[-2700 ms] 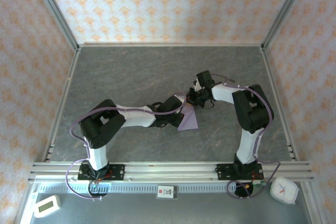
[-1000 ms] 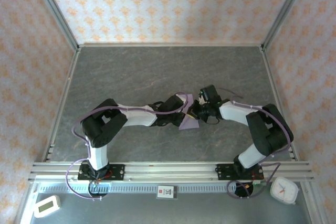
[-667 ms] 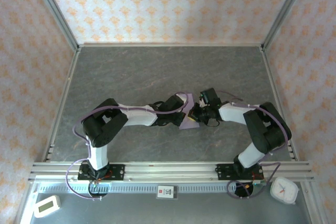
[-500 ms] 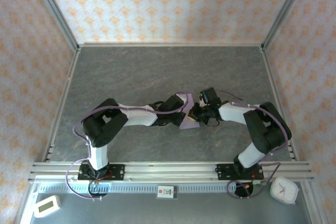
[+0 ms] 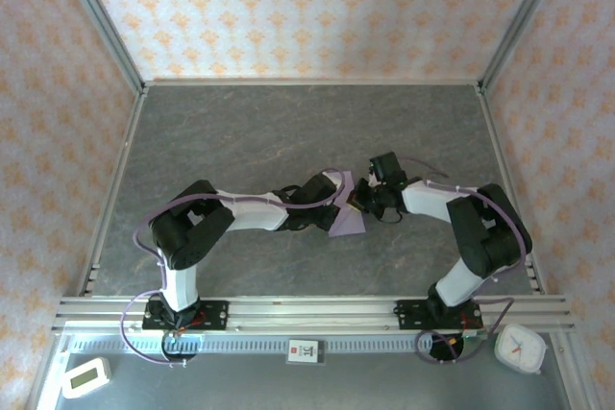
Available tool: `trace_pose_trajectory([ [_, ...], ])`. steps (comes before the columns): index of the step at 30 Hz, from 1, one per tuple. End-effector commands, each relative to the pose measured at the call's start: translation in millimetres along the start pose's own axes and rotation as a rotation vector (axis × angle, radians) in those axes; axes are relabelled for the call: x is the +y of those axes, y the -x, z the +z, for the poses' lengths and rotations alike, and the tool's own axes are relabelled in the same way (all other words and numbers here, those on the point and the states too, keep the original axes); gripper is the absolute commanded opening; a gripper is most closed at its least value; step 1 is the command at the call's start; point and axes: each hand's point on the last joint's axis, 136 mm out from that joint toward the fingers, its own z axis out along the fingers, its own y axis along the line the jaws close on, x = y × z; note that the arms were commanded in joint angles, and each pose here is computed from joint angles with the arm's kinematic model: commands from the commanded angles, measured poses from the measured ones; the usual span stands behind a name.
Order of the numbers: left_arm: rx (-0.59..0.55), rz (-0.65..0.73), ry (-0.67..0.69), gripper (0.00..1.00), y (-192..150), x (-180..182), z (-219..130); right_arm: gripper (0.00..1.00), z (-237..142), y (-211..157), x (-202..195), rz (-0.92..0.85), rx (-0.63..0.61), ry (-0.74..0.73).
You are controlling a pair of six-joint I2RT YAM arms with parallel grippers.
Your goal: Fold a paper plane with a square sheet of paper (pick it up from the middle)
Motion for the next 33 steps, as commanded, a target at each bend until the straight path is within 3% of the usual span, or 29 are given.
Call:
trace_pose_trajectory([
  [1, 0.121, 0.017, 0.065, 0.00, -37.3, 20.2, 12.0, 0.00, 5.8, -4.0, -19.4, -0.002, 0.001, -0.049],
  [7, 0.094, 0.009, 0.091, 0.00, -26.9, 22.2, 10.0, 0.00, 1.3, -2.6, -20.3, -0.002, -0.008, -0.045],
  [15, -0.032, -0.017, 0.124, 0.00, 14.8, 20.9, -11.3, 0.00, 3.2, -6.5, -28.1, -0.008, 0.004, -0.066],
  [33, 0.022, -0.013, 0.112, 0.00, -3.9, 22.2, 0.2, 0.00, -19.3, -2.6, 21.6, -0.059, -0.008, 0.058],
])
